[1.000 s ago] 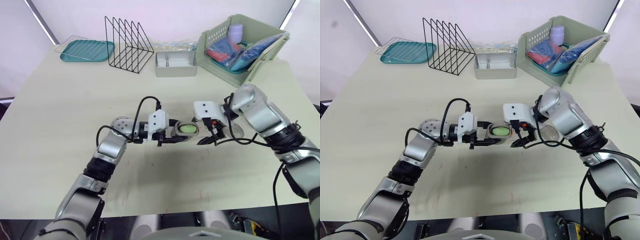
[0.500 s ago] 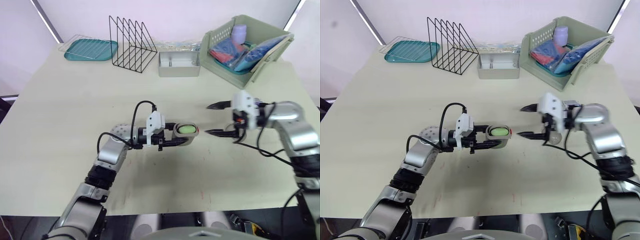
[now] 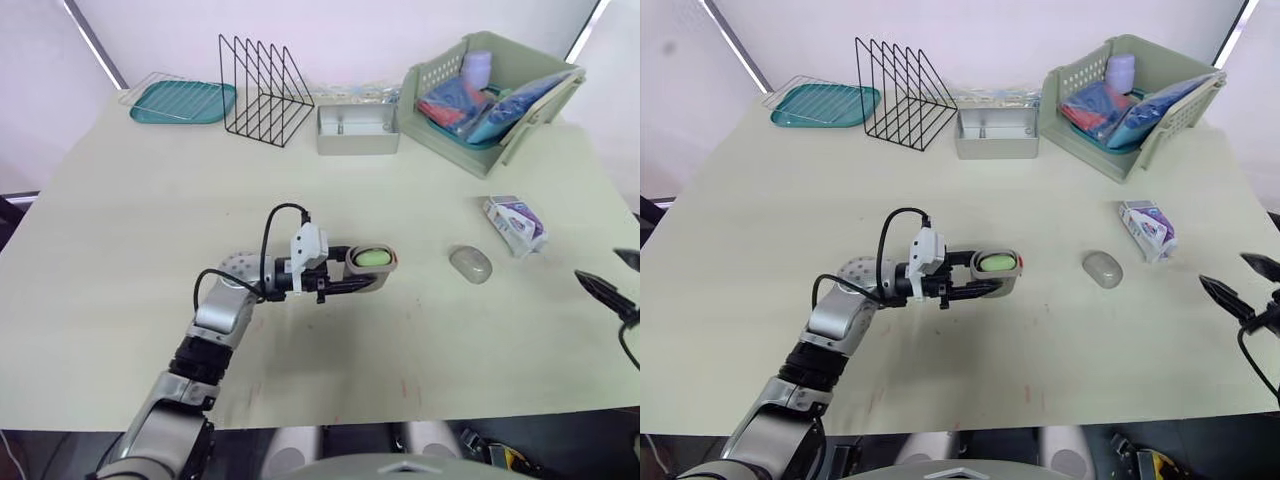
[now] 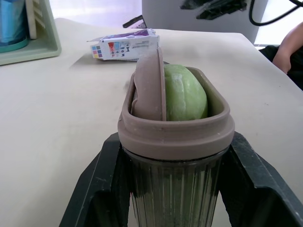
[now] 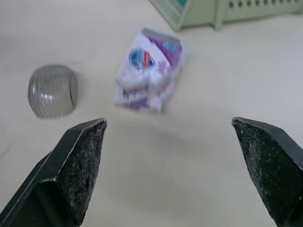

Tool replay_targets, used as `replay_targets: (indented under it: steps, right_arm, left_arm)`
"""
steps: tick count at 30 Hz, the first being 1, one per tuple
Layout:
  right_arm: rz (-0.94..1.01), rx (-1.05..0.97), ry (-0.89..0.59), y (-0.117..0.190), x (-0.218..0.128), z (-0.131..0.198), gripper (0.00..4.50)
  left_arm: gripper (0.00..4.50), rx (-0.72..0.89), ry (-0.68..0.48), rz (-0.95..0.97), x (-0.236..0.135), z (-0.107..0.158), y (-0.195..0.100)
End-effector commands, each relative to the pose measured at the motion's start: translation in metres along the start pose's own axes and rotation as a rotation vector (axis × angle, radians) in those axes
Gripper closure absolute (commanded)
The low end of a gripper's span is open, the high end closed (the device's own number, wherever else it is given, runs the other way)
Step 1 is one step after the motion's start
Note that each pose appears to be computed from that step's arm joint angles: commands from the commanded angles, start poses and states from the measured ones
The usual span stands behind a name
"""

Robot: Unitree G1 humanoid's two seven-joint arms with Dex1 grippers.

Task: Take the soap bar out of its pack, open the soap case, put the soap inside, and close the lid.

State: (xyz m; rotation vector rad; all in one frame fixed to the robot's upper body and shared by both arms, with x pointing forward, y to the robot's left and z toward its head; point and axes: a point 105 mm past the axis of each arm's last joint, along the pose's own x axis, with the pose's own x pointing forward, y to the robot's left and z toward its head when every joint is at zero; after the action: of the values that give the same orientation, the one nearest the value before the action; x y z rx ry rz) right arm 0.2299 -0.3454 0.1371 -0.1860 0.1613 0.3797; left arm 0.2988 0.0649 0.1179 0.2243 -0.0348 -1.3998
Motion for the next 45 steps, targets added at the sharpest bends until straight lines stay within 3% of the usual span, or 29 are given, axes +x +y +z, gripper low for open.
replay_targets:
  steps: [1, 6, 13, 15, 18, 22, 34, 45]
  right_arm:
    - [0.029, -0.058, -0.012, 0.008, -0.002, 0.009, 0.05]
    - [0.149, -0.046, 0.121, 0.021, 0.001, 0.005, 0.05]
    - [0.345, -0.064, 0.415, 0.044, 0.016, 0.039, 0.05]
    - [0.386, -0.085, 0.433, 0.053, 0.025, 0.054, 0.05]
    - [0.427, -0.115, 0.424, 0.063, 0.037, 0.072, 0.05]
    - [0.383, -0.085, 0.575, 0.064, 0.053, 0.068, 0.05]
    - [0.389, -0.082, 0.629, 0.082, 0.100, 0.066, 0.05]
    - [0.351, -0.072, 0.670, 0.089, 0.121, 0.046, 0.05]
  left_arm:
    - [2.60, 0.036, -0.032, -0.018, -0.001, 0.014, 0.000]
    - [2.60, 0.025, -0.013, -0.077, 0.002, 0.014, -0.008]
    - [2.60, 0.030, 0.001, -0.094, 0.005, 0.012, -0.006]
    - [2.60, 0.034, 0.004, -0.098, 0.007, 0.011, -0.006]
    - [2.60, 0.040, 0.002, -0.098, 0.009, 0.012, -0.005]
    - [2.60, 0.043, -0.006, -0.091, 0.012, 0.015, -0.005]
    - [2.60, 0.046, -0.009, -0.088, 0.017, 0.015, -0.008]
    - [2.60, 0.049, 0.000, -0.073, 0.015, 0.013, -0.009]
